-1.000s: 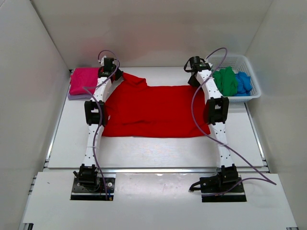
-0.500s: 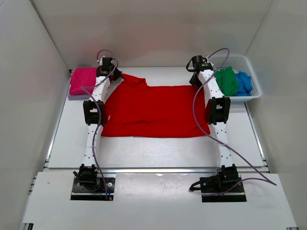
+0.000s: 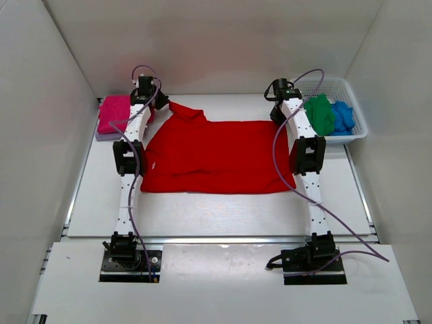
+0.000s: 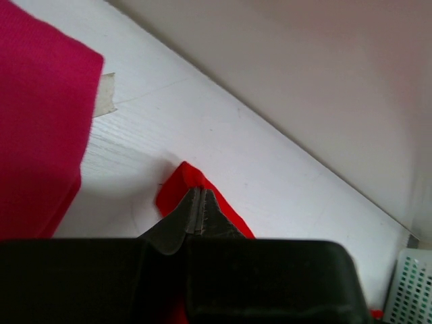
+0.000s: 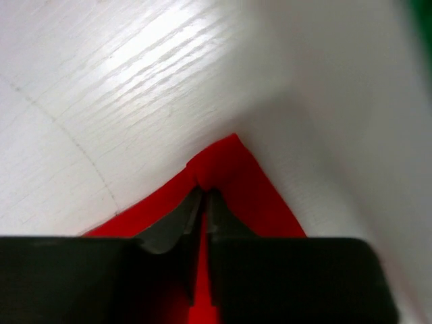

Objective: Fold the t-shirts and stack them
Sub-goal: Grap the side of the flattened tshirt furthest away from the robot with both arms

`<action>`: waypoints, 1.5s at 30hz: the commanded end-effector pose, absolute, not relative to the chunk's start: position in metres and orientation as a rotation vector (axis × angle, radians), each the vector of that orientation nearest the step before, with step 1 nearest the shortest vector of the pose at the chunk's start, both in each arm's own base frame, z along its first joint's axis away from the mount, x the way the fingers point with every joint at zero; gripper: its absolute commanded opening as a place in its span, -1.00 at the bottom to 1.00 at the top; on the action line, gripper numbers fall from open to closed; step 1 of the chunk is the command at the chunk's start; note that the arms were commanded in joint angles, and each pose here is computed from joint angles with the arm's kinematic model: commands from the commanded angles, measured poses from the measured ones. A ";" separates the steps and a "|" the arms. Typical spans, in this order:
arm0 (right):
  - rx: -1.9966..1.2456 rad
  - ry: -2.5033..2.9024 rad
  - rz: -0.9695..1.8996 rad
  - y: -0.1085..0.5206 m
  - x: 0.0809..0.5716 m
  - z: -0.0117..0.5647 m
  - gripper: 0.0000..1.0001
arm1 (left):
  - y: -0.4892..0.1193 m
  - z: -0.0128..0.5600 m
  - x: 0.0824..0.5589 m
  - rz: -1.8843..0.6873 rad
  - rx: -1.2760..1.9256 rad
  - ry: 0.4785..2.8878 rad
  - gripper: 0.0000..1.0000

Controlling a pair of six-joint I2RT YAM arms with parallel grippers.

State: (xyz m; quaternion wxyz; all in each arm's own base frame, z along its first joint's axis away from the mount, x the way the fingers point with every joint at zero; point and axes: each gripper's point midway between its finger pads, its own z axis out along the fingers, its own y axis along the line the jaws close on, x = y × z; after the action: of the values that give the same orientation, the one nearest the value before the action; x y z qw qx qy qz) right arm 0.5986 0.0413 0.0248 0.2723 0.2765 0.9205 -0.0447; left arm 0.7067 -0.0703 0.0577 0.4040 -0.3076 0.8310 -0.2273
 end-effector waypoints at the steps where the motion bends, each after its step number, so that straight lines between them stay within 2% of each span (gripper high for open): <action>1: 0.799 2.535 -0.168 0.019 0.584 0.010 -0.99 | -0.075 0.165 0.707 -0.678 -0.690 1.961 -1.00; 13: 0.571 2.506 -0.162 0.048 0.599 0.031 -1.00 | -0.075 0.218 0.697 -0.755 -0.578 1.922 -1.00; 16: 0.576 2.511 -0.154 0.048 0.599 0.031 -1.00 | -0.078 0.203 0.697 -0.771 -0.590 1.950 -1.00; 18: 0.572 2.495 -0.146 0.048 0.602 0.034 -1.00 | -0.058 0.183 0.700 -0.758 -0.623 1.967 -0.99; 22: 0.564 2.486 -0.143 0.057 0.603 0.036 -1.00 | -0.054 0.146 0.701 -0.644 -0.659 2.028 -0.40; 23: 0.556 2.488 -0.152 0.055 0.602 0.037 -1.00 | -0.068 0.137 0.697 -0.626 -0.641 2.062 -0.32; 24: 0.549 2.487 -0.153 0.057 0.603 0.036 -1.00 | -0.071 0.134 0.697 -0.573 -0.634 2.065 -0.15; 26: 0.560 2.483 -0.161 0.053 0.603 0.039 -0.99 | -0.071 0.120 0.695 -0.517 -0.635 2.093 -0.03; 40: 0.556 2.485 -0.168 0.054 0.601 0.040 -1.00 | -0.073 0.059 0.696 -0.450 -0.673 2.157 0.00; 45: 0.550 2.496 -0.174 0.055 0.600 0.035 -1.00 | -0.069 0.057 0.704 -0.453 -0.696 2.120 0.00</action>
State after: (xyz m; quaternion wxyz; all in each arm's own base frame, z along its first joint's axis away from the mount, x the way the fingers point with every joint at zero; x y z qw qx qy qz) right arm 0.5966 0.0509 0.0274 0.2737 0.2112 0.9364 -0.0609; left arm 0.6926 -0.0754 0.0338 0.3851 -0.2740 0.8621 -0.1827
